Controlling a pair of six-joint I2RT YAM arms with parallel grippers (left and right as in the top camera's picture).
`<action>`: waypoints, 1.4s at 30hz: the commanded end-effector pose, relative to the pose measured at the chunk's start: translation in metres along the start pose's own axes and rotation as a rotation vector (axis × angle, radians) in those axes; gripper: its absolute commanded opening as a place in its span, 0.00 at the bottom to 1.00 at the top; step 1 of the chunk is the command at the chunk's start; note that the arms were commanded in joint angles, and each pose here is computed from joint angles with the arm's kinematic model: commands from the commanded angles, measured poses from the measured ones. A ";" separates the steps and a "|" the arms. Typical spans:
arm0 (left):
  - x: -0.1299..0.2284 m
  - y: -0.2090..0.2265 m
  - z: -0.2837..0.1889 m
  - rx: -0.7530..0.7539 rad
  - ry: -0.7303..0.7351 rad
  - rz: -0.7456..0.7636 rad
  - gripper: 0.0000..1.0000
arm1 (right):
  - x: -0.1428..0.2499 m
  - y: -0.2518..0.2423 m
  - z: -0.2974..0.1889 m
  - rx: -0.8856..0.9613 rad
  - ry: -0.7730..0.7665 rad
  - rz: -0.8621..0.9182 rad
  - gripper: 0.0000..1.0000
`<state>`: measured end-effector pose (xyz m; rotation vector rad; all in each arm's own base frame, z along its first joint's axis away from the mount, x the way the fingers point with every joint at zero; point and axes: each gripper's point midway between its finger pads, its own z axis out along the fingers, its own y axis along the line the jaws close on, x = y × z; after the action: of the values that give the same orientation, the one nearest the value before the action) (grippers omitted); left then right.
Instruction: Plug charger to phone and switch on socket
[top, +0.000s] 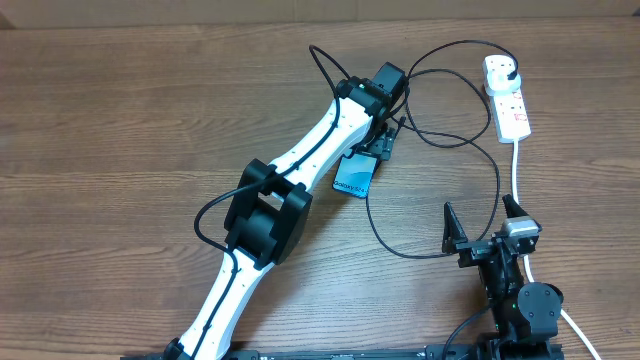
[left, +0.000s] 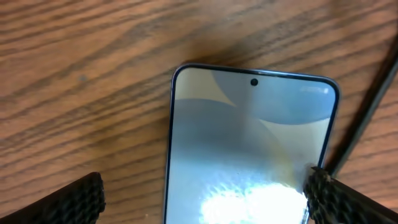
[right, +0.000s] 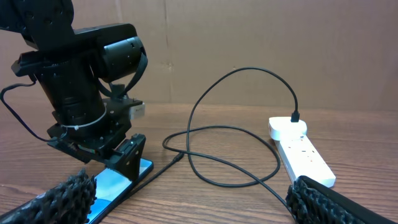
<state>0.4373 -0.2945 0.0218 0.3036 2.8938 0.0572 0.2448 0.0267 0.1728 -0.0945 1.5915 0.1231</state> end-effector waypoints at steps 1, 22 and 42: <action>0.004 0.009 0.006 -0.057 0.001 0.012 0.98 | 0.002 0.000 0.000 0.002 -0.002 -0.001 1.00; 0.006 0.008 0.007 -0.060 0.007 0.073 1.00 | 0.002 0.000 0.000 0.002 -0.002 -0.001 1.00; -0.003 -0.020 -0.021 0.118 0.018 0.050 1.00 | 0.002 0.000 0.000 0.002 -0.002 -0.002 1.00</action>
<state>0.4327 -0.3099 0.0397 0.3901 2.9078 -0.0628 0.2448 0.0265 0.1729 -0.0936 1.5912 0.1228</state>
